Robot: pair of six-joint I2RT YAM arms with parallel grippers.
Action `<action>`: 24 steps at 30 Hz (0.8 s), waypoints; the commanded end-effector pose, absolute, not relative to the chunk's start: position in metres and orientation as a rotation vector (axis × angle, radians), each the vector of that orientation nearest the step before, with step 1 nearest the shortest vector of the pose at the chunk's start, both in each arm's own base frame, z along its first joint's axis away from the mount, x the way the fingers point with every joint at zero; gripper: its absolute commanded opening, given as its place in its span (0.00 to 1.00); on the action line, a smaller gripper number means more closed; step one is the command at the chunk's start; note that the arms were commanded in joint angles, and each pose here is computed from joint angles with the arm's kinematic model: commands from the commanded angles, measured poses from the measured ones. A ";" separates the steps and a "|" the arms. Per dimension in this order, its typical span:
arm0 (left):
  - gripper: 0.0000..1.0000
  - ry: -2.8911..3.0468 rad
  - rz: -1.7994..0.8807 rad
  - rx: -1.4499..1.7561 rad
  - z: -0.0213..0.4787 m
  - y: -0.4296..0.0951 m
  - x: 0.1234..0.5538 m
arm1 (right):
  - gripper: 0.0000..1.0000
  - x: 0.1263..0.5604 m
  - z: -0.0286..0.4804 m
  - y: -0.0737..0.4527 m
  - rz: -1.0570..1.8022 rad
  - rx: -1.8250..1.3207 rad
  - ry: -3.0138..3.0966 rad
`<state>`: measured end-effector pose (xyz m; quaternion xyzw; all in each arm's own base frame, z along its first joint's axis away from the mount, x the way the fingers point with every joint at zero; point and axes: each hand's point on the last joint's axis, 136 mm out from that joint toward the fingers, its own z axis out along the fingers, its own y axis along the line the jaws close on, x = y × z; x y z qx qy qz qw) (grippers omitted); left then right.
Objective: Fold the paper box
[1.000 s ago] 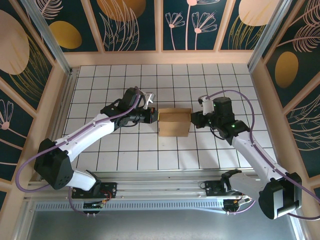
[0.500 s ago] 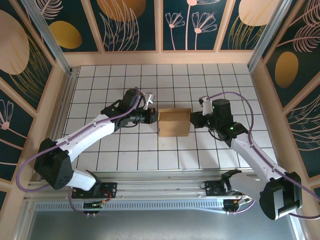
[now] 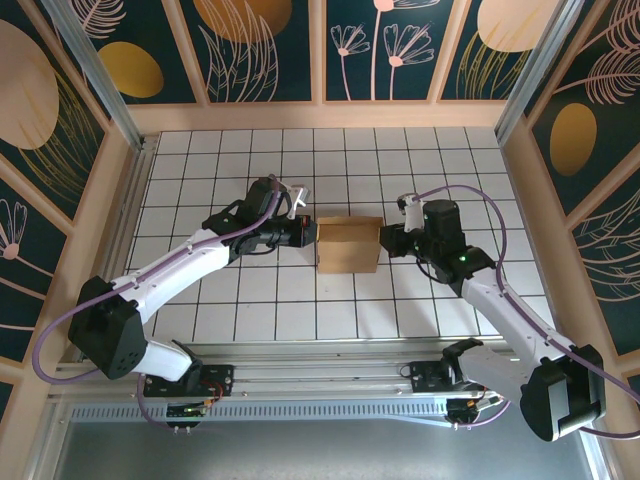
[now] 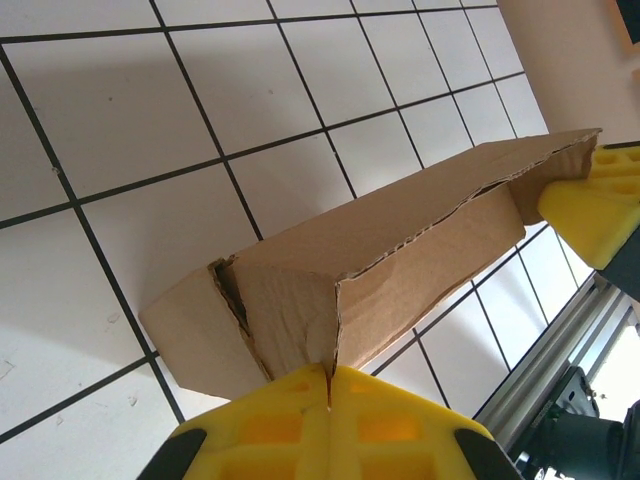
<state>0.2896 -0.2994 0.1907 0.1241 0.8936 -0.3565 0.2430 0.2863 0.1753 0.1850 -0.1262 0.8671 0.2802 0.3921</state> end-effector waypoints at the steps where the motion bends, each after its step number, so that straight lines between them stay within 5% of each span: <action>1: 0.04 2.487 -0.986 0.335 0.180 -0.300 0.281 | 0.14 0.276 0.175 0.176 0.710 -0.337 2.247; 24: 0.06 2.428 -1.095 0.313 0.188 -0.304 0.274 | 0.14 0.273 0.174 0.178 0.705 -0.352 2.247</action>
